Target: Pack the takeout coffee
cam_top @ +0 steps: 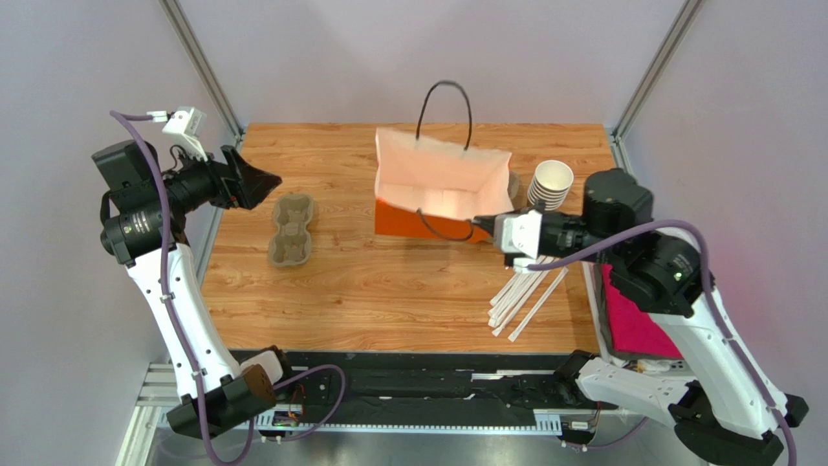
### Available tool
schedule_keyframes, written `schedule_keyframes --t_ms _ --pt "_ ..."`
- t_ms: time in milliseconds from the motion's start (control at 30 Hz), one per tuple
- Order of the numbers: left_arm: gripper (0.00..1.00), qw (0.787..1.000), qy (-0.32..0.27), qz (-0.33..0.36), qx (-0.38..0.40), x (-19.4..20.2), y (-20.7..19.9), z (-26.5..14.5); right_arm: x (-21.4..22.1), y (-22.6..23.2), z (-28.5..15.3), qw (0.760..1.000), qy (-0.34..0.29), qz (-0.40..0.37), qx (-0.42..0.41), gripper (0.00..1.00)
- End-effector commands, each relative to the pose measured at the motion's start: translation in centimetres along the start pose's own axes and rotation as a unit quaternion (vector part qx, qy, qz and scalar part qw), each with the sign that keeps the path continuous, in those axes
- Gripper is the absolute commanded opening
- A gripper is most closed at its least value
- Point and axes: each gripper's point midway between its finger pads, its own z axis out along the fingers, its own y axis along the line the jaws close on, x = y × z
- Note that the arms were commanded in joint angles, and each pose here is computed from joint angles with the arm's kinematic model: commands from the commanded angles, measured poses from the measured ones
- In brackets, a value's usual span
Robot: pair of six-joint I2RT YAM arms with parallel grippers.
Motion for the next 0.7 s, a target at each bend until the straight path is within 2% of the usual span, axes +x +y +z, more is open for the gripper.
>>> schedule_keyframes --t_ms 0,33,233,433,600,667 --pt "0.99 1.0 0.011 0.022 0.007 1.8 -1.8 -1.3 3.0 5.9 1.6 0.996 0.027 0.007 -0.084 0.0" --pt "0.99 0.999 0.016 0.041 0.012 2.4 -1.9 -1.4 2.7 7.1 1.6 0.995 0.015 -0.006 -0.099 0.0" --pt "0.99 0.997 0.067 0.018 0.031 5.5 -1.9 -1.3 3.9 12.8 4.0 0.979 -0.007 -0.094 -0.181 0.0" --pt "0.99 0.995 0.086 0.006 0.044 6.7 -1.8 -1.1 3.6 14.3 6.1 0.97 -0.024 -0.086 -0.225 0.0" --pt "0.99 0.994 0.093 0.025 0.047 7.9 -2.5 -1.3 4.1 14.2 7.2 0.97 -0.027 -0.104 -0.219 0.01" --pt "0.99 0.994 0.096 0.024 0.044 8.3 -2.4 -1.2 4.3 14.1 7.4 0.971 -0.024 -0.106 -0.213 0.07"
